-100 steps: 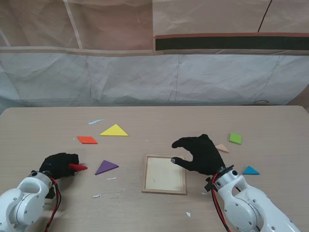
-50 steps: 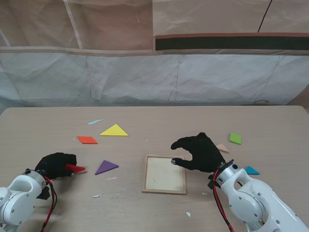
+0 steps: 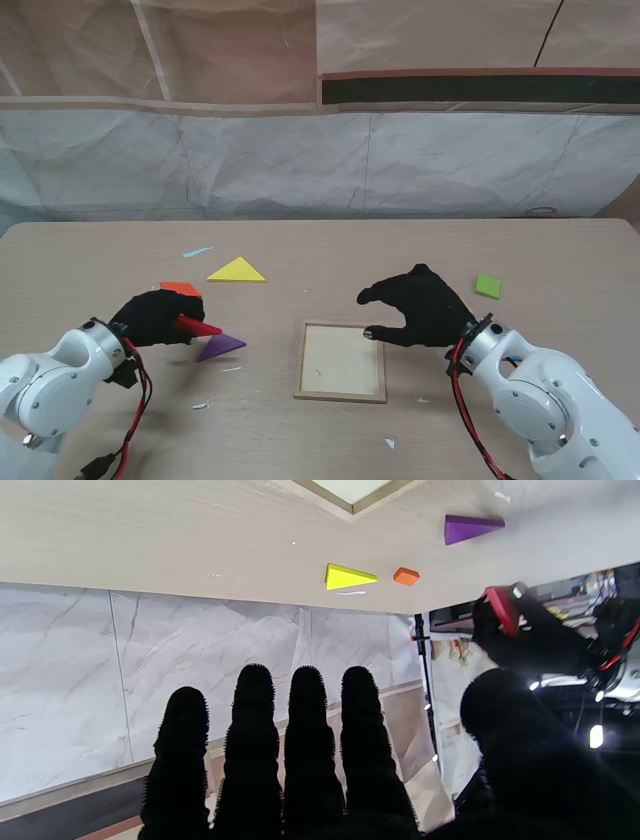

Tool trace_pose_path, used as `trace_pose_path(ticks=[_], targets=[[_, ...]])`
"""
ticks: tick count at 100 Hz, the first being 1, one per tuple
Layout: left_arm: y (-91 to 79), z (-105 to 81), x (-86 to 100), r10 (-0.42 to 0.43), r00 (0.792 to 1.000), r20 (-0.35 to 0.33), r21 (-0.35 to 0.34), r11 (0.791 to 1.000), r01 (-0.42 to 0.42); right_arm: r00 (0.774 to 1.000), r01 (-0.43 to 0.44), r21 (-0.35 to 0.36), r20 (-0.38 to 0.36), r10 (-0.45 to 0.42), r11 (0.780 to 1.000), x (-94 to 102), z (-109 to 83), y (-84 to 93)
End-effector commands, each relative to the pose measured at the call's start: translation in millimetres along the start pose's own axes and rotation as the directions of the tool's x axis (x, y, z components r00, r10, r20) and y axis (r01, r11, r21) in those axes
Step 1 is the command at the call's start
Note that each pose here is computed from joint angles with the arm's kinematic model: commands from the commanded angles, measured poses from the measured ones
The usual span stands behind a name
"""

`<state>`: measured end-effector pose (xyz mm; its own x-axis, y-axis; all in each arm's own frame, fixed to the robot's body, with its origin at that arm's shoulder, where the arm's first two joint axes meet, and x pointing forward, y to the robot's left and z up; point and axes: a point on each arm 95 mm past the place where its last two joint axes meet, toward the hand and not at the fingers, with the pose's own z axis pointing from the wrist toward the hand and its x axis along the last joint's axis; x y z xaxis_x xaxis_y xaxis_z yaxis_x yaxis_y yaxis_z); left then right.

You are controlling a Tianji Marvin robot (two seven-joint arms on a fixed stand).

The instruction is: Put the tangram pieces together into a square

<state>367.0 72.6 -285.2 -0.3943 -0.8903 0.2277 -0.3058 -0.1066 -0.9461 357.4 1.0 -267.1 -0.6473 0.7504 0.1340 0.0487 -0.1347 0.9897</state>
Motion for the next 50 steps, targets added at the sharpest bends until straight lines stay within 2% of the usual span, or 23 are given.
trace_pose_path(ticks=[1,21,50], targets=[[-7.4,8.2,14.2,0.005,0.999,-0.041,-0.003,1.0,-0.005,0.999,0.03,0.017,-0.017,-0.029,0.999,1.2,-1.8,4.4],[-7.8,34.9,39.8,-0.032,0.992,-0.119,-0.04,0.999,0.028,0.998,0.045,0.009,-0.049,-0.044,0.999,3.5,-7.0,12.7],[-7.5,68.7,66.6,-0.093,0.978,-0.188,-0.07,0.994,0.081,0.994,0.066,0.013,-0.092,-0.064,0.998,7.9,-12.6,19.5]])
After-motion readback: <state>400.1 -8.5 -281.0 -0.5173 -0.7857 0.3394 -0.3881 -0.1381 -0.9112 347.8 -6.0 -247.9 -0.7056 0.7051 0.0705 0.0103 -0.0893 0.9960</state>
